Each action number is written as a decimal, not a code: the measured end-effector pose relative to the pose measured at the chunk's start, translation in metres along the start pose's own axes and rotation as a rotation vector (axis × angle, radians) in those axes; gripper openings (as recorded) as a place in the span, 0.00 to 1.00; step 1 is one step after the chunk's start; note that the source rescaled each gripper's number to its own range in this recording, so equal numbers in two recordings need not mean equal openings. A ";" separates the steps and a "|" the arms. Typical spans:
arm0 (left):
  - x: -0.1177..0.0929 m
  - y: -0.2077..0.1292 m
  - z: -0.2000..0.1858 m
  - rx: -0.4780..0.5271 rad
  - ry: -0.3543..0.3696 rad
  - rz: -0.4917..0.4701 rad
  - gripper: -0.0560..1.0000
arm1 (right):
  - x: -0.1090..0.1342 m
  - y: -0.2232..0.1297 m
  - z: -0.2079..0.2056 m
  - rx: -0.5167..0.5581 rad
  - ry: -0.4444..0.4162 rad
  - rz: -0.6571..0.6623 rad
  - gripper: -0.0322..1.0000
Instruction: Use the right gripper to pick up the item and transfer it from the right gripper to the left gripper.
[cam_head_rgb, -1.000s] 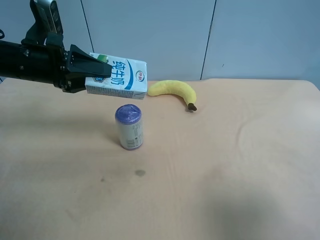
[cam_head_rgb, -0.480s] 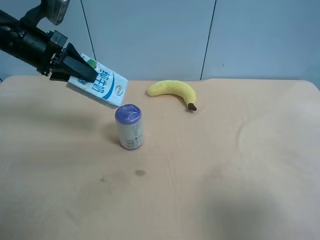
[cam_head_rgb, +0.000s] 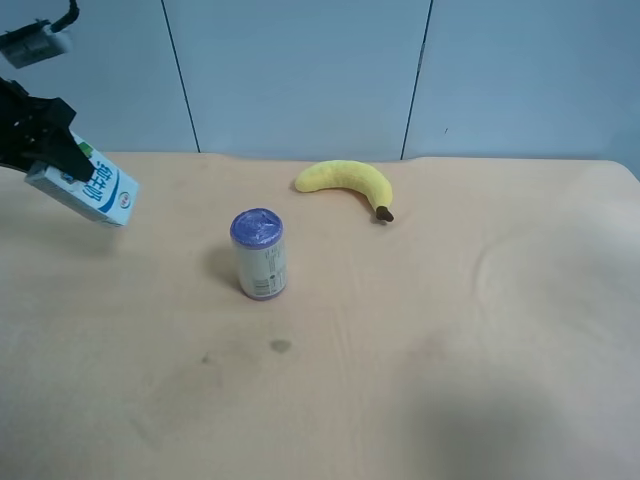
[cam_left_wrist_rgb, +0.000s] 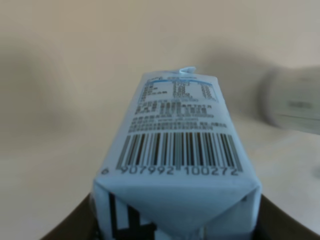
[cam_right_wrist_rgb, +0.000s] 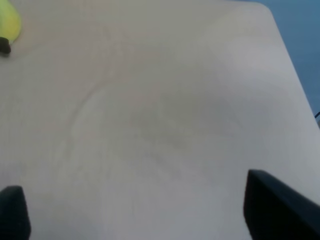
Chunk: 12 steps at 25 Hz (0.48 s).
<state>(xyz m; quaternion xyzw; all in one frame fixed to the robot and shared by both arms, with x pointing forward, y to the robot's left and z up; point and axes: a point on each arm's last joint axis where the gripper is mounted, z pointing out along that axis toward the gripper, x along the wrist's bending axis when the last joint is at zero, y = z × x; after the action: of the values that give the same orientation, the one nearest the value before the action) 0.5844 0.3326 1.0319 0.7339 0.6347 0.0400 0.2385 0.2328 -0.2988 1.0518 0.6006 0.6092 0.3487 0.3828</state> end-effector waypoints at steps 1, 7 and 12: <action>0.007 -0.001 -0.002 -0.004 0.026 -0.004 0.05 | 0.000 0.000 0.000 0.000 0.003 -0.002 0.72; 0.023 -0.003 -0.006 0.021 0.158 0.042 0.05 | 0.000 0.000 0.000 -0.001 0.011 -0.006 0.72; 0.033 -0.009 -0.008 0.102 0.274 0.059 0.05 | 0.000 0.000 0.000 -0.001 0.011 -0.006 0.72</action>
<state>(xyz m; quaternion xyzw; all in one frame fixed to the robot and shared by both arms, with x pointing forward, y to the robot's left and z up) 0.5794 0.3674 1.0266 0.7510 0.6408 0.1144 0.1110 0.2328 -0.2989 1.0518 0.5968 0.6130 0.3510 0.3806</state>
